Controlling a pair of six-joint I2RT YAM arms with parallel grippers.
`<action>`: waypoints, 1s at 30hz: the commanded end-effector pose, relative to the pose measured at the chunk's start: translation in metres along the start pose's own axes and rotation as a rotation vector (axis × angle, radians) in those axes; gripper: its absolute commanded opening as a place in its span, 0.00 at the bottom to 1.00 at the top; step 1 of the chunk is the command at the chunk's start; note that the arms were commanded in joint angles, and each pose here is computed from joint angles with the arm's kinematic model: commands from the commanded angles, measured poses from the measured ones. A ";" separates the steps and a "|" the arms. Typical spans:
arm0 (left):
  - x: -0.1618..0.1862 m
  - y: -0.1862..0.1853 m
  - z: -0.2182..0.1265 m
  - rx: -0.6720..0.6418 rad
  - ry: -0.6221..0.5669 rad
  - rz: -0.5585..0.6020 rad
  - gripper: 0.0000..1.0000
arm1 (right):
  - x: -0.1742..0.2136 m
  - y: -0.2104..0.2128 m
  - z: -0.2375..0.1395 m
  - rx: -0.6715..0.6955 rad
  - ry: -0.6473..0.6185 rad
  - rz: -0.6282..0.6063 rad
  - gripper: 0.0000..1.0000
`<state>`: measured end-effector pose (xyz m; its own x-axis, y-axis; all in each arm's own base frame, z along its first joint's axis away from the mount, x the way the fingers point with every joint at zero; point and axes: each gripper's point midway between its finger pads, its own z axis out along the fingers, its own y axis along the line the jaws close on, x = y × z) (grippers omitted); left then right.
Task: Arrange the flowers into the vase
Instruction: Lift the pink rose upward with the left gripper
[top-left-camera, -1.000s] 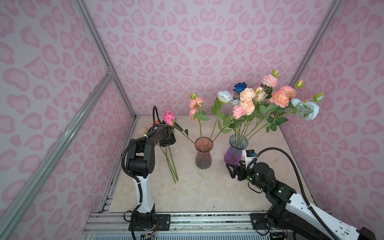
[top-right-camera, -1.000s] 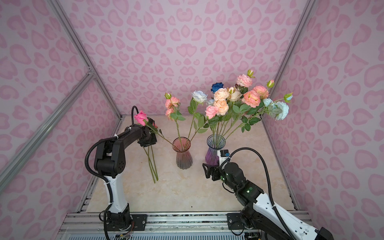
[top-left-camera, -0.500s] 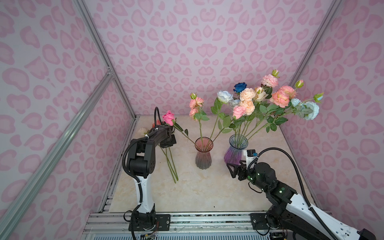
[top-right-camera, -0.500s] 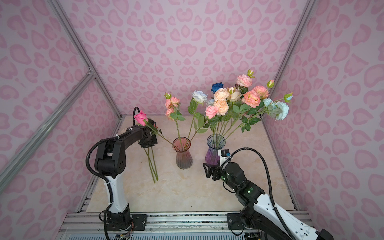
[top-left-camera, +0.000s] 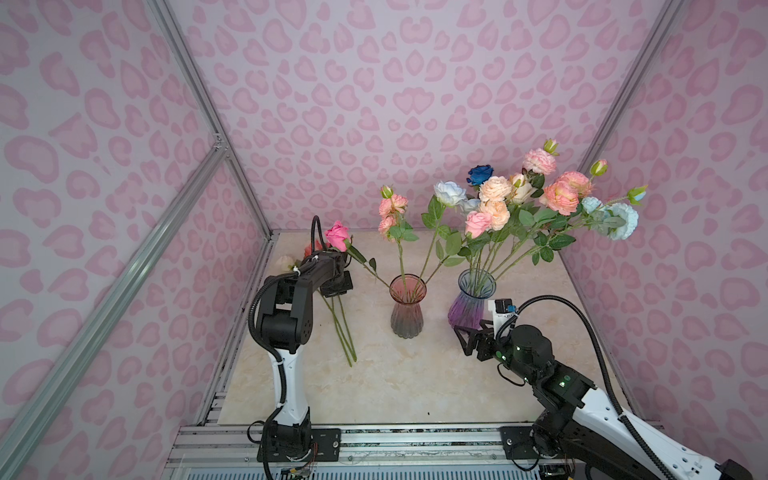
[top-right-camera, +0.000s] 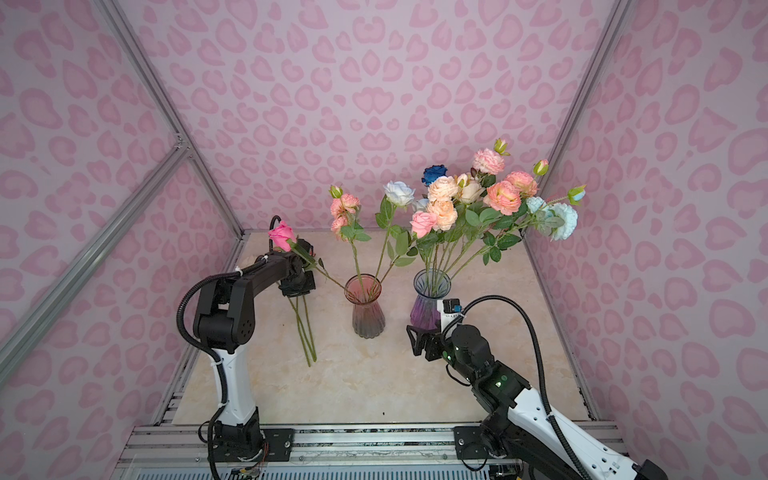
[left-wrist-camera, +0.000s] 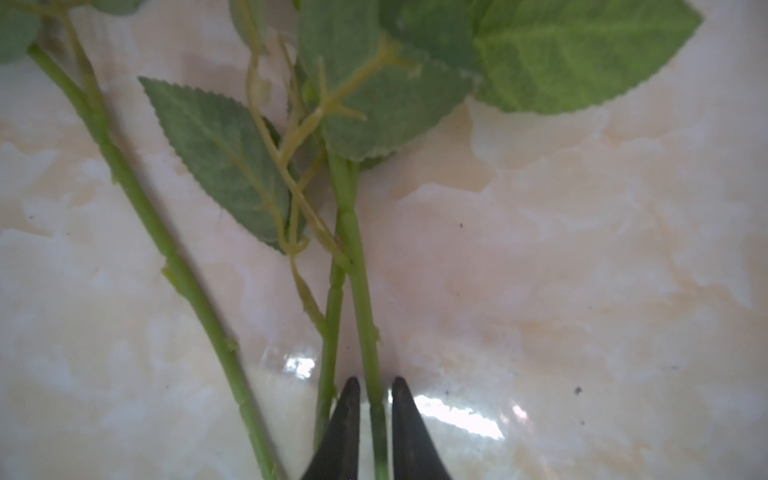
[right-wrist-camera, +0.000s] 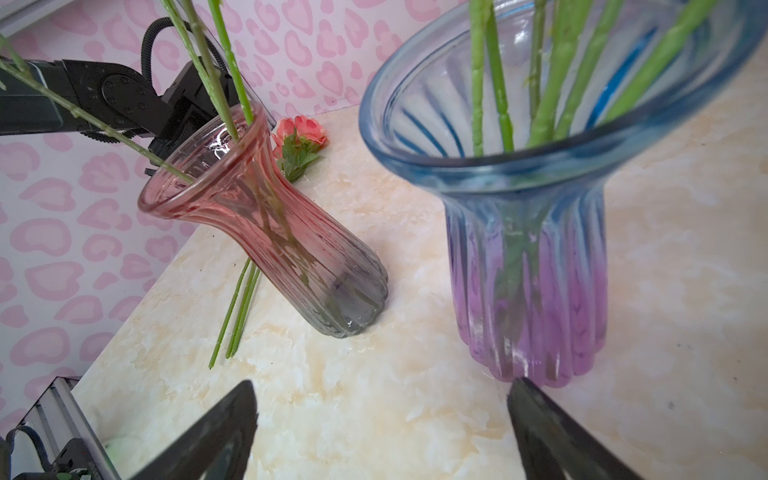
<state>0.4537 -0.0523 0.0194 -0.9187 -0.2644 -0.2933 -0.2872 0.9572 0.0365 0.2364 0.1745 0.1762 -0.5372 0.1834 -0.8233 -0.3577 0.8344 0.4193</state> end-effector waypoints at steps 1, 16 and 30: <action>0.001 0.000 0.004 -0.001 0.008 0.007 0.12 | -0.003 0.002 0.000 -0.007 -0.015 -0.001 0.95; -0.033 -0.013 -0.114 0.194 -0.225 -0.006 0.03 | -0.007 0.004 0.001 -0.013 -0.014 -0.004 0.95; -0.051 0.033 -0.232 0.197 -0.537 -0.077 0.03 | -0.014 0.008 -0.007 -0.024 -0.037 -0.001 0.95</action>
<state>0.4311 -0.0459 0.2354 -0.6781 -0.2861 -0.6770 -0.2253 0.9577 -0.1790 0.2359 0.1753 0.1903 -0.5162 0.2004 -0.8327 -0.3735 0.8223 0.4294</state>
